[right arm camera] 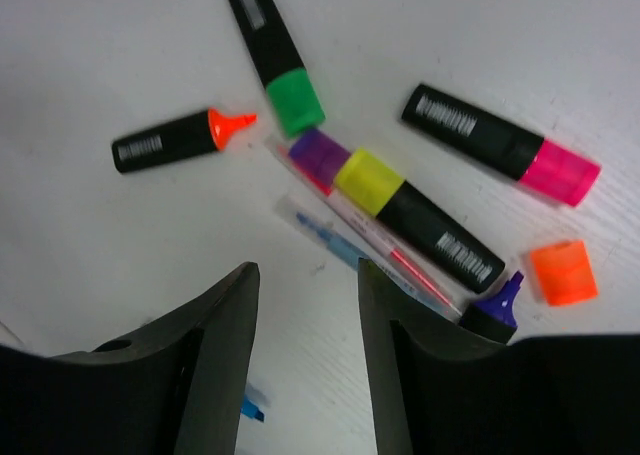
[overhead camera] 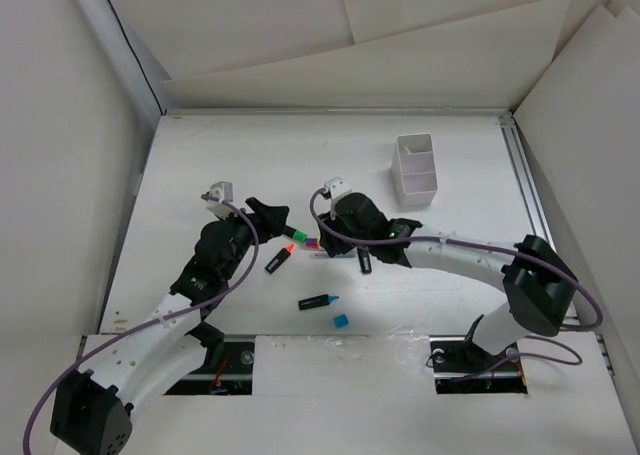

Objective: Sort the stationery into containers
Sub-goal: Place the pen in the storage box, then pick up the pen from the center of the board.

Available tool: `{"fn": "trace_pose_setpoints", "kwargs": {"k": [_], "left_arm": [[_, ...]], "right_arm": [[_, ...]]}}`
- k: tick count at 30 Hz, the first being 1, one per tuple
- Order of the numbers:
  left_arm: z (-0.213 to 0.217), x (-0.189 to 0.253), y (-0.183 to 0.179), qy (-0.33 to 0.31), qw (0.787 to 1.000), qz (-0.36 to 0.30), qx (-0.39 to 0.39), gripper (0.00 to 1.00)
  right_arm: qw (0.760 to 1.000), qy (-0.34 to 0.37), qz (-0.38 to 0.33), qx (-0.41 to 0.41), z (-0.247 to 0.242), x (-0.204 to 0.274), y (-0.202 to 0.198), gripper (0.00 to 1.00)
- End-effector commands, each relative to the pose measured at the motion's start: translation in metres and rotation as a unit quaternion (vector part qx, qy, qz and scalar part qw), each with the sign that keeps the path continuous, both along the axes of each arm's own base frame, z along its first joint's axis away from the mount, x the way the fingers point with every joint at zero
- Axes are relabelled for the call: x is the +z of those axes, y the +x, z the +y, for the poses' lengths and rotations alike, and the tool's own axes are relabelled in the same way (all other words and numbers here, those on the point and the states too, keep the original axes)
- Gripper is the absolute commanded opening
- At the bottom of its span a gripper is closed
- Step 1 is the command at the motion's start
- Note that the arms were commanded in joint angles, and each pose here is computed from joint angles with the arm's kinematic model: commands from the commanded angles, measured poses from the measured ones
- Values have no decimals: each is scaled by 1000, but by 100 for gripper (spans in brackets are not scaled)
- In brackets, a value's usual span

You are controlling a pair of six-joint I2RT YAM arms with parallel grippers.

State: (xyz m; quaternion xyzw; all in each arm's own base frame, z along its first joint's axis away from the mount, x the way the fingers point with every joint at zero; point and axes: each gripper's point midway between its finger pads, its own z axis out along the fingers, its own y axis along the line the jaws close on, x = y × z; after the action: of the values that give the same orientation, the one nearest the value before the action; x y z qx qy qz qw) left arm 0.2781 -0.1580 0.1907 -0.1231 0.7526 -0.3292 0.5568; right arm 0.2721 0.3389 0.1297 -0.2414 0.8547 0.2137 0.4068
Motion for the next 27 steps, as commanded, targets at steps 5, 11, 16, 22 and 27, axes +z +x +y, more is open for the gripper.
{"fn": "trace_pose_setpoints", "kwargs": {"k": [5,11,16,22,27], "left_arm": [[13,28,0,-23,999,-39,31,67],[21,25,0,-16,998,-33,51,68],[22,27,1,-18,998,-37,55,68],[20,24,1,-16,998,-33,51,68],[21,27,0,-19,998,-37,51,68]], "right_arm": [[996,-52,60,44,3,-38,-26,49],[991,-102,71,54,12,-64,-28,42],[990,-122,58,38,10,-68,-17,42],[989,-136,50,22,5,-69,-11,44],[989,-139,39,17,7,-68,-5,44]]}}
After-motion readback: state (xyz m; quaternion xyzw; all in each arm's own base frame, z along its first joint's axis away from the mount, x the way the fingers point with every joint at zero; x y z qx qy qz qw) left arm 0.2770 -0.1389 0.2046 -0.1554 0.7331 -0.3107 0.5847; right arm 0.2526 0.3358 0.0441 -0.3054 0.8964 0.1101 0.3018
